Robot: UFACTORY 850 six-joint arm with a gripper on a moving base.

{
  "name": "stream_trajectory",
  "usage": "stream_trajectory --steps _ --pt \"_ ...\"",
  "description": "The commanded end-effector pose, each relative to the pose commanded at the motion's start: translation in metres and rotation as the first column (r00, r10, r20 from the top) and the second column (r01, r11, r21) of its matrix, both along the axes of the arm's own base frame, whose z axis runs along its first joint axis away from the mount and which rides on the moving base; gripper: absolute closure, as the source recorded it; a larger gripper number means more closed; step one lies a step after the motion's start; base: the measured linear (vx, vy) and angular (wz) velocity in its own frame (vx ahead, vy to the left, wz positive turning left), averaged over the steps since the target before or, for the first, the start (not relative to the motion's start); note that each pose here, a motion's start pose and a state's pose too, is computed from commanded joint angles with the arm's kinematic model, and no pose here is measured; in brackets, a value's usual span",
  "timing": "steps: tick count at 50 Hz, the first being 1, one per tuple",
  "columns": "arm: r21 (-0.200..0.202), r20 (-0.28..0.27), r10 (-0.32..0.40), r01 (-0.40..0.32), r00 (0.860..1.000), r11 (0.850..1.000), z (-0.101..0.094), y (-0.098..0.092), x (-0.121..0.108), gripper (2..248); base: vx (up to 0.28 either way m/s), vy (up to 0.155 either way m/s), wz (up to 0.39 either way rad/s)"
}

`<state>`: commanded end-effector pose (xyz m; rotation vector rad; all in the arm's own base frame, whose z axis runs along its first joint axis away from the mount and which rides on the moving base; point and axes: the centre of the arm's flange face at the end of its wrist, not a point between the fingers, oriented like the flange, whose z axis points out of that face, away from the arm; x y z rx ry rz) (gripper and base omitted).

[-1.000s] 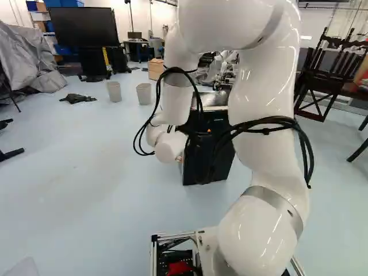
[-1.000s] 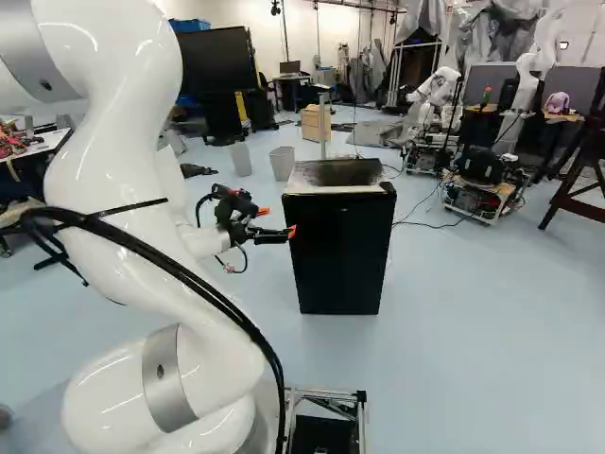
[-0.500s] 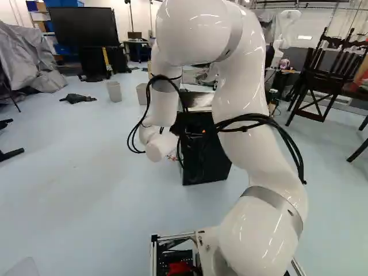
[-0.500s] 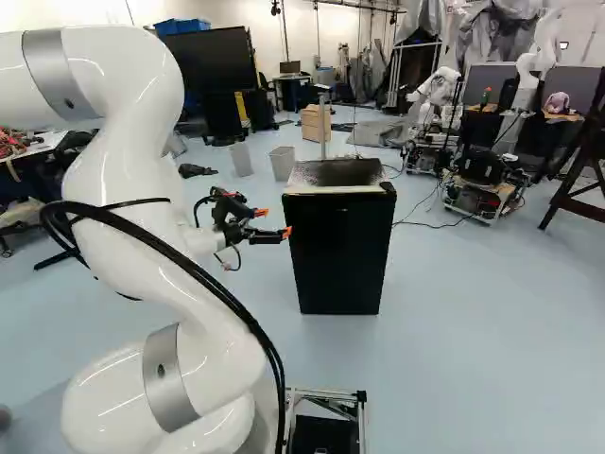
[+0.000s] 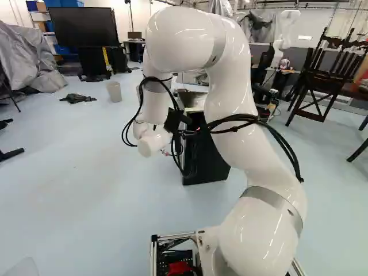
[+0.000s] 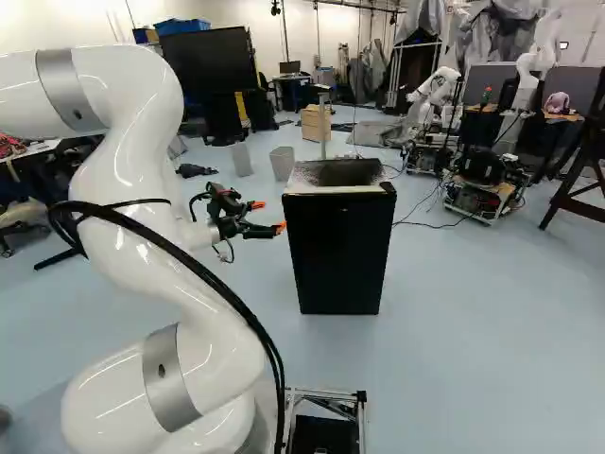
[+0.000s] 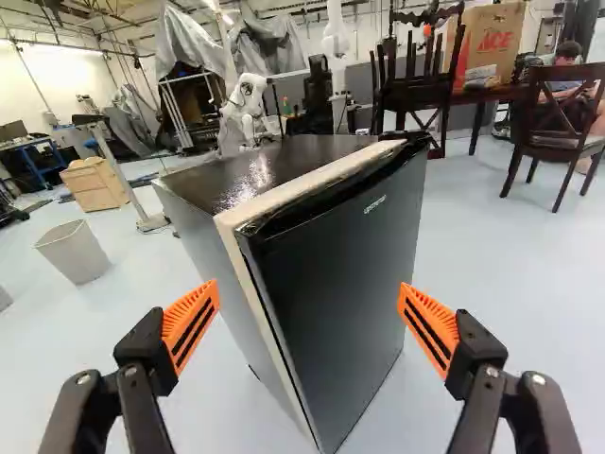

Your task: Grab a drink from the fridge

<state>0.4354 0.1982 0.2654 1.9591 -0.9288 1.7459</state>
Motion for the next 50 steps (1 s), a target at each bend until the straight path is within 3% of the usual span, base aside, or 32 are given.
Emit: stream_trajectory --steps 20,50 --pt "0.034 0.038 -0.057 0.056 0.998 0.998 -0.002 0.008 0.035 3 0.0 0.0 0.0" --pt "0.049 0.059 -0.089 0.086 0.994 0.995 -0.003 0.004 0.057 3 0.0 0.0 0.0"
